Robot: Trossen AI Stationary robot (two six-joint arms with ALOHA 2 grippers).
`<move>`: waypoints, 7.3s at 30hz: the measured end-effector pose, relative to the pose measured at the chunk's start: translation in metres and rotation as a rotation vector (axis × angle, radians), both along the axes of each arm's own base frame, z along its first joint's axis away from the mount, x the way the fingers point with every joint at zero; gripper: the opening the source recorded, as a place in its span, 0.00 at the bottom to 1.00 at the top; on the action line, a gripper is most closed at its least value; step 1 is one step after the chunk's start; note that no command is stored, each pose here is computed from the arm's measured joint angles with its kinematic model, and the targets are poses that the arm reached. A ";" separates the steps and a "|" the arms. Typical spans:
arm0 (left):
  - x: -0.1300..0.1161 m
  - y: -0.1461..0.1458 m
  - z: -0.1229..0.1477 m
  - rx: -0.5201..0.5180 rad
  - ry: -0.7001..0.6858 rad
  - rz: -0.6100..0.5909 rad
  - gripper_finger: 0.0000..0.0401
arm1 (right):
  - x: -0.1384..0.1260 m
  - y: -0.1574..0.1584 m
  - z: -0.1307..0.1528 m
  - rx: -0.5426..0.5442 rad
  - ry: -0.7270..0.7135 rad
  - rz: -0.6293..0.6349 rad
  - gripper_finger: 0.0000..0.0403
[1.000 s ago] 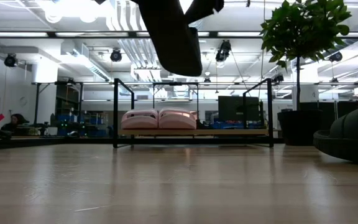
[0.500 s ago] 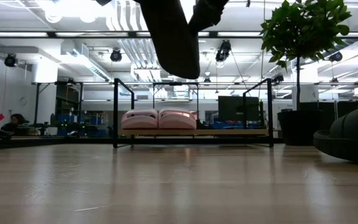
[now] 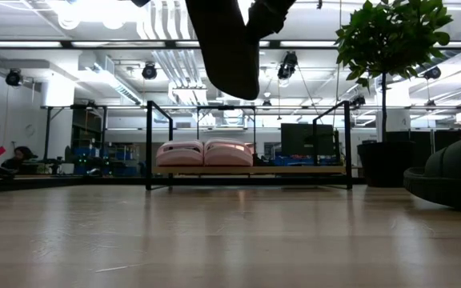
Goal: Pick and place slides into the shelf
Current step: Put the left black slides on the shelf
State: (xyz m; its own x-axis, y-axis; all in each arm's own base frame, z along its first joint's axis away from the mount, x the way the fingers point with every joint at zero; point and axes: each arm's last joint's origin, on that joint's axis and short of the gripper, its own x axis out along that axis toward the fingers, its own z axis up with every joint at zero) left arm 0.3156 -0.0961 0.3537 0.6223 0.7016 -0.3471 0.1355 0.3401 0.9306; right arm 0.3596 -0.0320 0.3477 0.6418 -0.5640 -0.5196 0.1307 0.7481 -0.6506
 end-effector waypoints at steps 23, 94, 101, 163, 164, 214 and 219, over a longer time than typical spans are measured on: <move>-0.032 0.011 0.030 -0.393 -0.264 0.040 0.60 | -0.002 -0.008 -0.004 -0.151 0.092 -0.017 0.02; -0.158 0.055 -0.049 -0.703 -0.808 -0.241 0.61 | -0.066 -0.130 -0.154 -0.327 0.212 0.200 0.02; -0.156 0.054 -0.050 -0.701 -0.798 -0.238 0.61 | -0.066 -0.132 -0.160 -0.293 0.210 0.191 0.05; -0.154 0.053 -0.052 -0.699 -0.787 -0.235 0.61 | -0.065 -0.123 -0.118 0.291 -0.031 -0.099 0.50; -0.154 0.053 -0.052 -0.699 -0.787 -0.235 0.61 | -0.066 -0.119 -0.117 0.300 -0.017 -0.090 0.50; -0.153 0.053 -0.057 -0.695 -0.774 -0.232 0.61 | -0.096 -0.087 -0.164 0.439 0.130 -0.066 0.02; -0.153 0.053 -0.057 -0.695 -0.773 -0.232 0.61 | -0.095 -0.087 -0.164 0.449 0.125 -0.065 0.02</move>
